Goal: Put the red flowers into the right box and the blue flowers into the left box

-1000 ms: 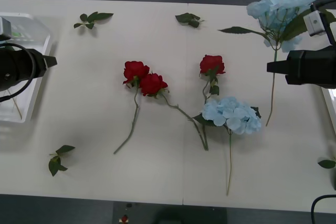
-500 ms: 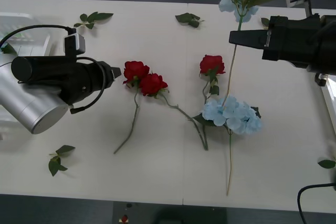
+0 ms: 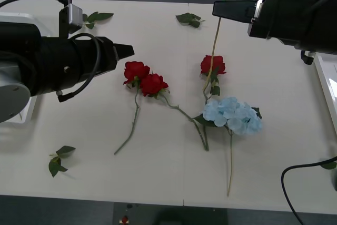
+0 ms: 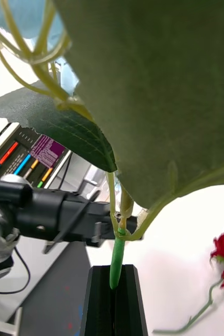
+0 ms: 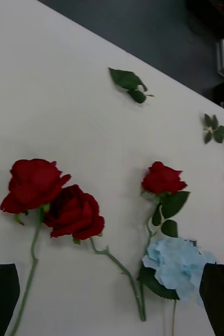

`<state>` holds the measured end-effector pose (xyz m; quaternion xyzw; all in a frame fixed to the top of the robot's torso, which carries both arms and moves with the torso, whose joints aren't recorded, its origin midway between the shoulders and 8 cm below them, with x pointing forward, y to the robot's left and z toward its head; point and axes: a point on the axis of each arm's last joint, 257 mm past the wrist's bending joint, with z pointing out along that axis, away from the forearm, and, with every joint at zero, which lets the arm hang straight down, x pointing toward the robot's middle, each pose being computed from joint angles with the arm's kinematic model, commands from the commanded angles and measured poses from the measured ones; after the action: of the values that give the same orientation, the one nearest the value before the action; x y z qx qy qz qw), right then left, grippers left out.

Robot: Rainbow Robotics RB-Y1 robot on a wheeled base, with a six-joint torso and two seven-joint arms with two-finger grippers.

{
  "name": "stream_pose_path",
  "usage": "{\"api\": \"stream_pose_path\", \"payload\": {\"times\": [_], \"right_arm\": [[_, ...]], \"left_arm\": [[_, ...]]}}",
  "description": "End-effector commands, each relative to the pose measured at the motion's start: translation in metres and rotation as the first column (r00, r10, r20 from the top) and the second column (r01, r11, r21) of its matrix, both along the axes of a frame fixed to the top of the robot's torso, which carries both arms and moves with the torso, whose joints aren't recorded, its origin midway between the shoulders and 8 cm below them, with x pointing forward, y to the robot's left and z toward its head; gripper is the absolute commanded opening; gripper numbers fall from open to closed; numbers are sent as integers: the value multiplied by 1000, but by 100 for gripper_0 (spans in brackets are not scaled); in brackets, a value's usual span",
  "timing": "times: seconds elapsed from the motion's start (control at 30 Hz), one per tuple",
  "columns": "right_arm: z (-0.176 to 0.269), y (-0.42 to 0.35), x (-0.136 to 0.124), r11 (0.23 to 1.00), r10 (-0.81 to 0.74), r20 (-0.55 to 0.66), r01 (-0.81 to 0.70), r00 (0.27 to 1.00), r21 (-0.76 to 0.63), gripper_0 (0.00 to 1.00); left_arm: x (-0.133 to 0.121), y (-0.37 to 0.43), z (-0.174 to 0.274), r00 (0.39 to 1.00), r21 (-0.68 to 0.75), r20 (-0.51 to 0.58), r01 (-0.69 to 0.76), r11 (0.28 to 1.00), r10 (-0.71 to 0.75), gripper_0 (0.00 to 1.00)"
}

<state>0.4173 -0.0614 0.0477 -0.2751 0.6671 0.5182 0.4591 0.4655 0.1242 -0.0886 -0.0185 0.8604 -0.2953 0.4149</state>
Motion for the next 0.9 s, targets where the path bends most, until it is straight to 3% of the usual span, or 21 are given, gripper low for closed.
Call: {"api": "stream_pose_path", "payload": {"times": [0.03,0.33,0.6,0.9], "right_arm": [[21,7,-8,1000,20,146,-18,989,-12,0],[24,23,-18,998,64,152,-68,986,17,0],[24,35,-23,994,90,136,-97,987,41,0],[23,36,-24,994,95,127,-101,987,43,0]], "left_arm": [[-31,-20,38,990,-24,79,116,993,-114,100],[-83,-81,92,946,-158,186,296,942,-266,100],[-88,-120,99,910,-150,280,355,923,-305,100],[-90,-153,93,891,-110,298,388,915,-342,100]]}}
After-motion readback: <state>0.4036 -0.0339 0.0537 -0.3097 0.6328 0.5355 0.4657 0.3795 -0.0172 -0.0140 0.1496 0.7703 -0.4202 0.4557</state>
